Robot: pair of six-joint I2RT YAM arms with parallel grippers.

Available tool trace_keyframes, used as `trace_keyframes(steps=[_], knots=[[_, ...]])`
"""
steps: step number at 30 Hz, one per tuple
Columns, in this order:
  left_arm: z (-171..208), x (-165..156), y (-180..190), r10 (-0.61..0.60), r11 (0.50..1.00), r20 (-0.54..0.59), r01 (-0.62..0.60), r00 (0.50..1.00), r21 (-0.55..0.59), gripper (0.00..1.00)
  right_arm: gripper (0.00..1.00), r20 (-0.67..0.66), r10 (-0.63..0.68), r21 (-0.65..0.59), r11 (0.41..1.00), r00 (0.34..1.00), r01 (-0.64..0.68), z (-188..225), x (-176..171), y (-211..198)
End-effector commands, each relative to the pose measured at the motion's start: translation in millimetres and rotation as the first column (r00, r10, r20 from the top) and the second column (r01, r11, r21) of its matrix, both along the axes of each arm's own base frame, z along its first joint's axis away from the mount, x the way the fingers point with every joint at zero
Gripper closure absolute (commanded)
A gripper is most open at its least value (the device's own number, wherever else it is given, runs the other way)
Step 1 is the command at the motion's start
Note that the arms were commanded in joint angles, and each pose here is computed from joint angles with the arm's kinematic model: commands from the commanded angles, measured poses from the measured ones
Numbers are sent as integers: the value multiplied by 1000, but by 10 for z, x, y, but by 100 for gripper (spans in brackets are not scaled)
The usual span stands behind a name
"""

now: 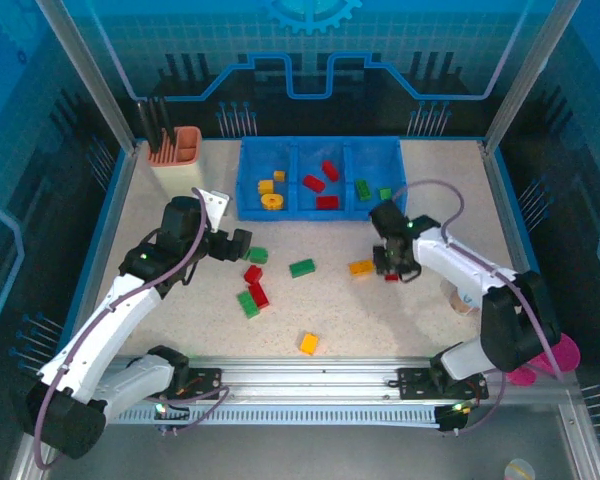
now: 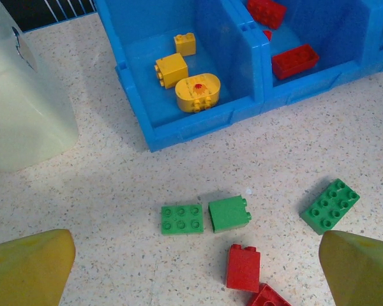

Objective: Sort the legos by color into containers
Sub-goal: Place the lego in the container.

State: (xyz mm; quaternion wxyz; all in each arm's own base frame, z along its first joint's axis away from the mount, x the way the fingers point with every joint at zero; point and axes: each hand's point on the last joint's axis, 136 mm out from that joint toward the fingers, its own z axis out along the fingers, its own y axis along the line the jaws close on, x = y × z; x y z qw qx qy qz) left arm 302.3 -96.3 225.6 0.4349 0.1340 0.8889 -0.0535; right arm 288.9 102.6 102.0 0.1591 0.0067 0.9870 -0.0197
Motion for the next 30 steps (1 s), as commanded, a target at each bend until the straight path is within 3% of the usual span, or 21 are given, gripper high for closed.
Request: trace_keyframes(steps=[1,8,16,25,27,30], knots=[[143,31,-6,3,1000,44,-2,999,-30,1,70,161,103,-16,995,982,-101,552,466,116],[227,-16,0,0,999,69,3,998,-43,1,70,346,288,-75,957,893,-280,1050,1311,688],[289,-81,38,8,999,96,-3,995,-47,1,69,410,409,-117,910,815,-398,1084,1861,1184],[298,-98,56,17,999,89,-13,996,-49,1,68,446,470,-144,878,762,-457,611,2497,1727],[309,-132,-46,-50,997,57,53,997,-49,1,68,437,477,-144,874,763,-464,482,2602,1797],[299,-102,-96,-59,995,51,63,997,-71,1,67,425,489,-141,867,762,-478,314,2713,1892]])
